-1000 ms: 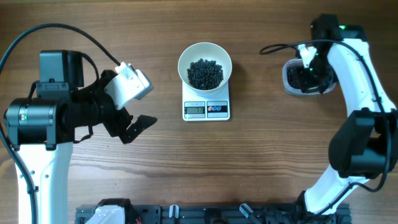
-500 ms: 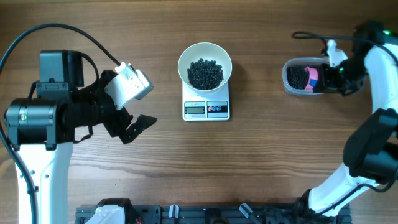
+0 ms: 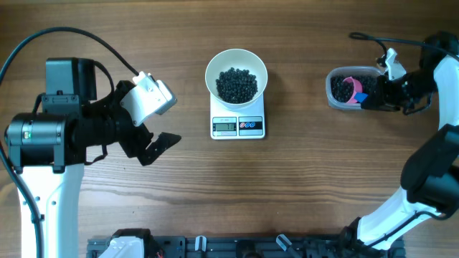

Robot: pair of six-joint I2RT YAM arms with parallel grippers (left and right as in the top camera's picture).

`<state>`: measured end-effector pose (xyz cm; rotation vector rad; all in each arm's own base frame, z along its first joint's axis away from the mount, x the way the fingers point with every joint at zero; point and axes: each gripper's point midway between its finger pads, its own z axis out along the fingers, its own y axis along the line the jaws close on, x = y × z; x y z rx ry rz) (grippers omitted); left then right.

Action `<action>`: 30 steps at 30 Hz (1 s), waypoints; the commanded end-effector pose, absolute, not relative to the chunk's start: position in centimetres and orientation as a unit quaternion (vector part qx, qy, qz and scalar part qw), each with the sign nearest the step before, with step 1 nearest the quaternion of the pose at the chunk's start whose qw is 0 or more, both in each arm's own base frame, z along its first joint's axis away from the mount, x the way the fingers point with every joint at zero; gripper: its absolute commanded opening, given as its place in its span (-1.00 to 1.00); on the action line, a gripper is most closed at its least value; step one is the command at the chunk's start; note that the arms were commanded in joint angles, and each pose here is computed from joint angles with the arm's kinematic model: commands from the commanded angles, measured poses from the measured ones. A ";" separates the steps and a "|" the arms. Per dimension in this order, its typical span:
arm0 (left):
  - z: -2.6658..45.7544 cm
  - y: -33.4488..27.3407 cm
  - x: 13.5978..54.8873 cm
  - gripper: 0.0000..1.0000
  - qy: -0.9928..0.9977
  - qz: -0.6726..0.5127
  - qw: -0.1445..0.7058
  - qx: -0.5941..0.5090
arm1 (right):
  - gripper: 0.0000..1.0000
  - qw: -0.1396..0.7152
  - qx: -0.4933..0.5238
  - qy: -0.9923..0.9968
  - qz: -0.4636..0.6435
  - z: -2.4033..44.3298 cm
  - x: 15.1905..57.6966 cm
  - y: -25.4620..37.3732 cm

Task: Scoop item into bowl and weigh 150g on scale
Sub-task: 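Drag the scoop through the beans to fill it with the right gripper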

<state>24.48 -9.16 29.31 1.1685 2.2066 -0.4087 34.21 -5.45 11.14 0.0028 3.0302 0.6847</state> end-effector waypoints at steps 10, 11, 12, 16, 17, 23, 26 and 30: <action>29.8 -9.0 24.6 1.00 0.827 -0.147 0.310 0.445 | -0.91 0.027 0.020 0.956 0.290 9.4 35.3 -5.1; 29.8 -9.0 24.6 1.00 0.827 -0.147 0.310 0.445 | -0.91 0.032 0.024 0.954 0.296 9.5 35.4 -5.3; 29.8 -9.0 24.6 1.00 0.827 -0.147 0.310 0.445 | -0.91 0.040 0.033 0.950 0.307 9.7 35.5 -5.6; 29.8 -9.0 24.6 1.00 0.827 -0.147 0.310 0.445 | -0.91 0.062 0.048 0.937 0.340 10.6 35.4 -6.4; 29.8 -9.0 24.6 1.00 0.827 -0.147 0.310 0.445 | -0.91 0.067 0.050 0.935 0.346 10.7 35.3 -6.6; 29.8 -9.0 24.6 1.00 0.827 -0.147 0.310 0.445 | -0.92 0.073 0.065 0.928 0.359 11.1 34.5 -7.9; 29.8 -9.0 24.6 1.00 0.827 -0.147 0.310 0.445 | -0.91 0.079 0.057 0.922 0.375 11.6 34.1 -7.8; 29.8 -9.0 24.6 1.00 0.827 -0.147 0.310 0.445 | -0.91 0.073 0.058 0.920 0.380 11.8 33.5 -8.0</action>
